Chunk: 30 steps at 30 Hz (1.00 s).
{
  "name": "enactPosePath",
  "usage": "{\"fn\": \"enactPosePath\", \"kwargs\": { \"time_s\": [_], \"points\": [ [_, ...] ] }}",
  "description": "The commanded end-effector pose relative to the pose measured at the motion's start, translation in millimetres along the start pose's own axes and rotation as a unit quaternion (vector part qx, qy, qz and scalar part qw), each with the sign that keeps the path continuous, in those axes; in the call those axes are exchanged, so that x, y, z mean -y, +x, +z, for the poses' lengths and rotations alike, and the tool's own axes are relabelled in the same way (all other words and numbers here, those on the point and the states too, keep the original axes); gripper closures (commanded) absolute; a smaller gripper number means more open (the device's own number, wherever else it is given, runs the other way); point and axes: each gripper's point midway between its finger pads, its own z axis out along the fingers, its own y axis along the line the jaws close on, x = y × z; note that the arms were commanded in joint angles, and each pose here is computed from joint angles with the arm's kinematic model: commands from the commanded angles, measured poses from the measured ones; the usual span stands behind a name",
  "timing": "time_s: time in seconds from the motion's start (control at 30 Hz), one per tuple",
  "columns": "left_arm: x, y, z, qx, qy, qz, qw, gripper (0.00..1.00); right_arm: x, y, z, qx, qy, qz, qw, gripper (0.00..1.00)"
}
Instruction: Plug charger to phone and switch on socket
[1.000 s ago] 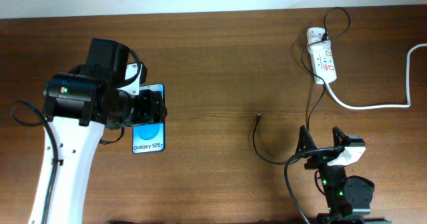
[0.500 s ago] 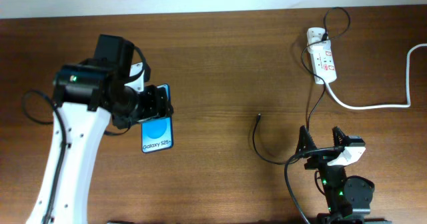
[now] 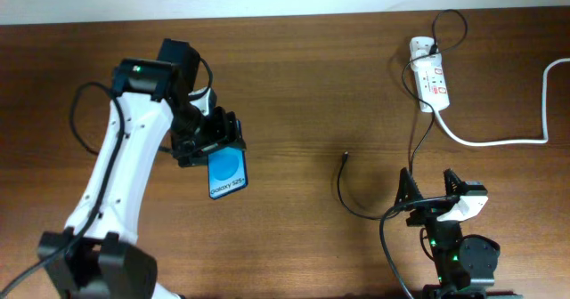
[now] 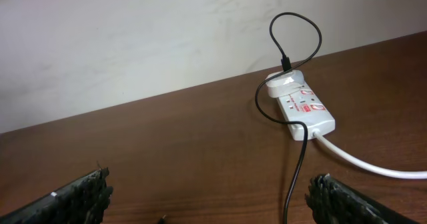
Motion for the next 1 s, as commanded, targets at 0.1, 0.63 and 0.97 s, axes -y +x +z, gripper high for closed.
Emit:
{"fn": "enactPosePath", "kwargs": {
  "time_s": [0.1, 0.63, 0.97],
  "points": [
    [16.8, -5.2, 12.8, -0.034, 0.043, -0.082, 0.995, 0.63, -0.8, 2.3, -0.1, -0.001, -0.002, 0.0, 1.0, 0.02],
    [36.0, 0.9, 18.1, -0.082, 0.095, -0.104, 0.987, 0.62, -0.8, 2.3, -0.1, -0.001, -0.002, 0.0, 1.0, 0.02],
    [35.9, 1.2, 18.0, -0.082, 0.095, -0.104, 0.987, 0.62, -0.8, 2.3, -0.1, -0.001, -0.002, 0.0, 1.0, 0.02]
  ]
}}
